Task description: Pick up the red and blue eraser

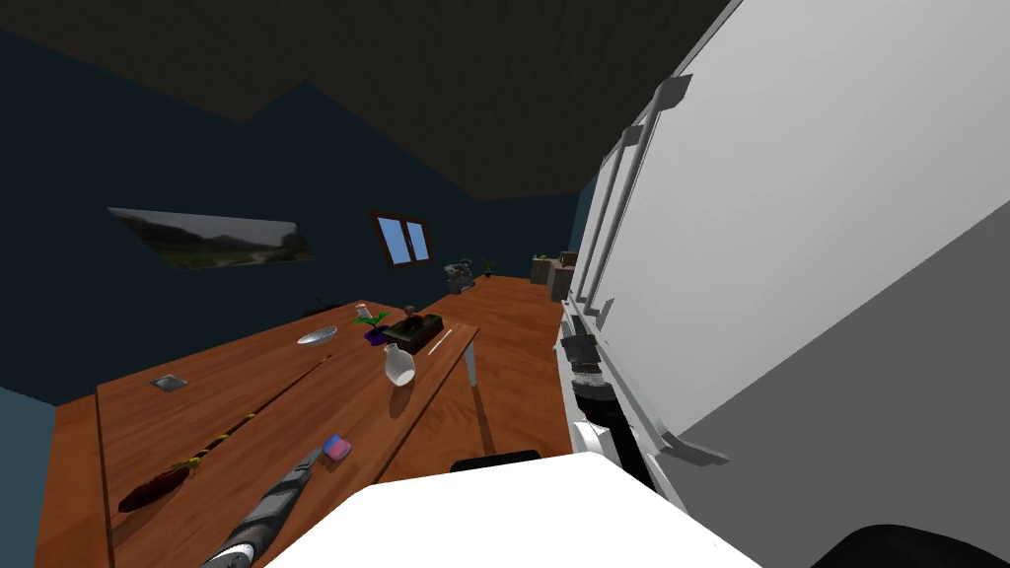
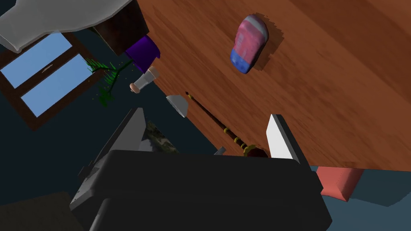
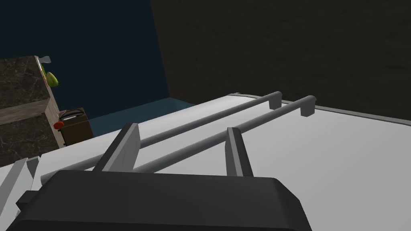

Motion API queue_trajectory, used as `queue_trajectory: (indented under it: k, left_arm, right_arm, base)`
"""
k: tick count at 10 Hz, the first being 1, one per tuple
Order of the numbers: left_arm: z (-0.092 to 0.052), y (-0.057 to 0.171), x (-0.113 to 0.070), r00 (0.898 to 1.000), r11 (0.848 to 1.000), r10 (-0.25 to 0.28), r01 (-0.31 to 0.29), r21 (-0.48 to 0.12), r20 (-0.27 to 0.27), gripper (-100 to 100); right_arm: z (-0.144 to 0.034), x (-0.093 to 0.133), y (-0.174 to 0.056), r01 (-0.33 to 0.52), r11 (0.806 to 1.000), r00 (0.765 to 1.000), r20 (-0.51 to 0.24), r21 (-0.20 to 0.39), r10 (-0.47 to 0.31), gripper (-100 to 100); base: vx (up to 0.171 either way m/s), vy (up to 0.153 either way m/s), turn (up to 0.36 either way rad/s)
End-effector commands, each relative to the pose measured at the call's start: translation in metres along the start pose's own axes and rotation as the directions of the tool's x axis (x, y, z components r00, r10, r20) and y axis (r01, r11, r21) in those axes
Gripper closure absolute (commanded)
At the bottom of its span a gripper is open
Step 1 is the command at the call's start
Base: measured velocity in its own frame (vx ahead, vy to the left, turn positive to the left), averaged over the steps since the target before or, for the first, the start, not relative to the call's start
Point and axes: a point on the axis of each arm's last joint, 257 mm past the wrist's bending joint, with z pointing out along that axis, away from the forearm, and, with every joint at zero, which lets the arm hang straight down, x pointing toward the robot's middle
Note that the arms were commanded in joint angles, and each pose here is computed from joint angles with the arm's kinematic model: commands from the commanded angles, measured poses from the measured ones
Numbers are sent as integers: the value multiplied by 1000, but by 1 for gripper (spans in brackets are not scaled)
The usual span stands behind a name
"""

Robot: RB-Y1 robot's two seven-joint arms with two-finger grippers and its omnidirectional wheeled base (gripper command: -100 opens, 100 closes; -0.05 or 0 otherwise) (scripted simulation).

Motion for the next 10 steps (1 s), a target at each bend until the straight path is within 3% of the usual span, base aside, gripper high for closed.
queue_trajectory:
  k: [1,4,5,8,10]
  left_arm:
    - [-2,13,3,1000,999,3,-3,-39,-9,-100]
    - [-24,97,-10,999,972,-5,-4,-233,-41,-100]
    - [-24,97,-10,999,972,-5,-4,-233,-41,-100]
    - [-58,170,-18,997,918,-39,7,-397,-72,-100]
    - [-58,170,-18,997,918,-39,7,-397,-72,-100]
  right_arm:
    - [0,0,0,0,1000,1000,0,0,0,0]
    - [0,0,0,0,1000,1000,0,0,0,0]
    - [0,0,0,0,1000,1000,0,0,0,0]
    - [0,0,0,0,1000,1000,0,0,0,0]
    - [0,0,0,0,1000,1000,0,0,0,0]
  base:
    - [14,26,-161]
    - [47,36,-376]
    - [39,39,-259]
    - [40,39,-414]
    - [32,40,-17]
